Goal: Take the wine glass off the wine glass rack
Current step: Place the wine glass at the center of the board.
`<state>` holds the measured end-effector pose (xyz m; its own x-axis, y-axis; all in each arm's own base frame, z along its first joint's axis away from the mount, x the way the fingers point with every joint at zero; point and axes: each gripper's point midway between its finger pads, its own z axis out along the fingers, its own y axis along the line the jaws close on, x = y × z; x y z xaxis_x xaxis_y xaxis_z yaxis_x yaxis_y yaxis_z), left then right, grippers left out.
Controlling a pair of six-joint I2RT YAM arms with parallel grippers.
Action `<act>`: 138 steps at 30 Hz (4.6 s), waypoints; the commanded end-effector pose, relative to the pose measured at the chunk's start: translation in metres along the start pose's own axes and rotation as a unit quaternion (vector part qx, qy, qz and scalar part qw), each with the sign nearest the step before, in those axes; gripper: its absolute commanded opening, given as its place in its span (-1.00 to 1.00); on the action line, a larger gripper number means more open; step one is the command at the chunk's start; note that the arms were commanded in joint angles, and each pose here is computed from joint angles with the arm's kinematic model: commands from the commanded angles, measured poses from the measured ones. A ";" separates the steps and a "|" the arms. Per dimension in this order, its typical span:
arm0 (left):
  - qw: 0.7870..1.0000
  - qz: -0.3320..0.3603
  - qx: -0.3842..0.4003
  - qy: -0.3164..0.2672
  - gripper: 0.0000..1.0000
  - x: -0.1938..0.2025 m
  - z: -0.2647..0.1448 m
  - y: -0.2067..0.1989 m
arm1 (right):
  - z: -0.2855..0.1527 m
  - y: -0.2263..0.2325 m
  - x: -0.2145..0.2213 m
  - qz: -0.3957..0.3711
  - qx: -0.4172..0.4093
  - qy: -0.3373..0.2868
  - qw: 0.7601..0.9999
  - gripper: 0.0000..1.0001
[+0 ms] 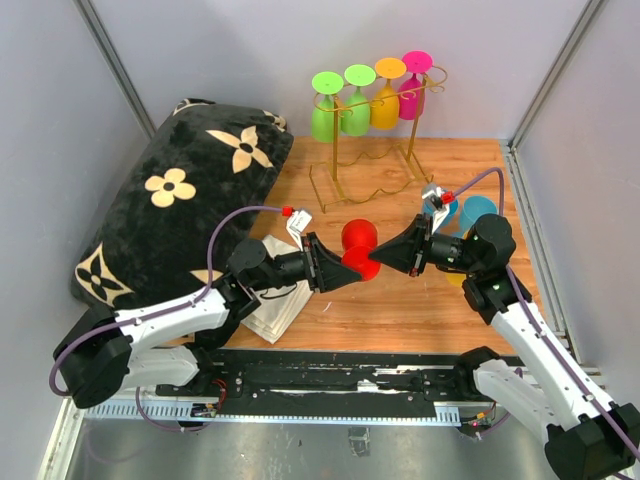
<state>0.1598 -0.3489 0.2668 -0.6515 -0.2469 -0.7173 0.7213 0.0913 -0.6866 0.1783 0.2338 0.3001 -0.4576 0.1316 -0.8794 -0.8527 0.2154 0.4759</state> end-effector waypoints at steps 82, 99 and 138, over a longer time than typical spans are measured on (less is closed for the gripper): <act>0.897 0.417 0.043 0.140 -0.99 0.113 -0.080 0.003 | -0.005 0.059 0.038 0.082 -0.172 0.166 0.967 -0.32; 0.899 0.413 0.022 0.146 -0.98 0.109 -0.080 0.007 | 0.001 0.052 0.035 0.060 -0.148 0.157 0.975 -0.99; 0.902 0.365 -0.197 -0.122 0.99 -0.004 -0.096 0.030 | -0.091 -0.148 0.041 -0.062 0.495 0.132 0.856 -0.99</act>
<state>0.1437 -0.2683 0.2150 0.0729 -0.0605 -0.9955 0.8468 0.5311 0.0297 0.2339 0.1603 0.1967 -0.5854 -0.1606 -0.7947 -0.5194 0.8269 0.2155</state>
